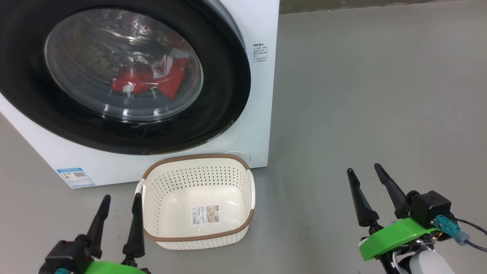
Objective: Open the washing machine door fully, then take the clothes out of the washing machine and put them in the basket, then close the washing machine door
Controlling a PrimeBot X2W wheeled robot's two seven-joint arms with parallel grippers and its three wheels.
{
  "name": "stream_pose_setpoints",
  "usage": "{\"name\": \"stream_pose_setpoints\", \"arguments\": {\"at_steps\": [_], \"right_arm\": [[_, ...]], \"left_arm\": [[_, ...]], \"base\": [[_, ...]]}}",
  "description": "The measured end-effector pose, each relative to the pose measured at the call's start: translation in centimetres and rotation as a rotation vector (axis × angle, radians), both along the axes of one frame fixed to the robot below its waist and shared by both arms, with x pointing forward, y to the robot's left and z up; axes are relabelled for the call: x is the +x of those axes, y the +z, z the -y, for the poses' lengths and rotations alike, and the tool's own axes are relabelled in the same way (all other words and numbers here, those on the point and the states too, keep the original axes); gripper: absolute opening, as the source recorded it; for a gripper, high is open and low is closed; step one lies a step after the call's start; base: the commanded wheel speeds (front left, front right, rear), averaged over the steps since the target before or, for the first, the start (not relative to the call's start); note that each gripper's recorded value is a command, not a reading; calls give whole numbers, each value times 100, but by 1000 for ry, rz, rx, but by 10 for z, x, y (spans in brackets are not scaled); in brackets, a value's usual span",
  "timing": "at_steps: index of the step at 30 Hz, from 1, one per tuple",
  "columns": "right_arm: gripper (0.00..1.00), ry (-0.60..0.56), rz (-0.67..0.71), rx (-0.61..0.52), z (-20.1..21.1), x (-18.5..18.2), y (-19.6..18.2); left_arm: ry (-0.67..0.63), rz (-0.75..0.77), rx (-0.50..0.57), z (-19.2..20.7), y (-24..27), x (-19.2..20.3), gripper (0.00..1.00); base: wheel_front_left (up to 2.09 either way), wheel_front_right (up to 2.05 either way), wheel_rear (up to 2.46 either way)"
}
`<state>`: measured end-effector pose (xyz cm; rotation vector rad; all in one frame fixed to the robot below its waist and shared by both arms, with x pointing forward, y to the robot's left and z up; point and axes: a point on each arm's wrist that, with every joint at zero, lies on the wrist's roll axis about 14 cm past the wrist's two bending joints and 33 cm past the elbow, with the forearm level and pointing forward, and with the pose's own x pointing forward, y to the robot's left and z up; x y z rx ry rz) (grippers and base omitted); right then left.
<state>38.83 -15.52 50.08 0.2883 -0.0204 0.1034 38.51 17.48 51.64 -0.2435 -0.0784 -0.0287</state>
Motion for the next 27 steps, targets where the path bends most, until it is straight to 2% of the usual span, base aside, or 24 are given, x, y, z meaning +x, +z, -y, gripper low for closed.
{"name": "stream_pose_setpoints", "arguments": {"at_steps": [18,22,23,24,26,27], "right_arm": [[100,60,76,-218,-14,7,9],[100,67,80,-241,-16,9,9],[77,68,81,-243,-16,10,9],[50,68,83,-244,-16,11,9],[21,70,89,-244,-17,14,11],[0,71,89,-244,-17,15,11]], "left_arm": [[-12,85,220,4,17,8,100],[-14,86,238,5,16,10,100],[-14,83,238,5,15,10,100],[-14,81,238,5,15,10,100],[-10,79,239,5,14,11,100],[-10,77,239,5,13,11,100]], "base": [[0,0,0],[0,0,0],[0,0,0],[0,0,0],[0,0,0],[0,0,0]]}}
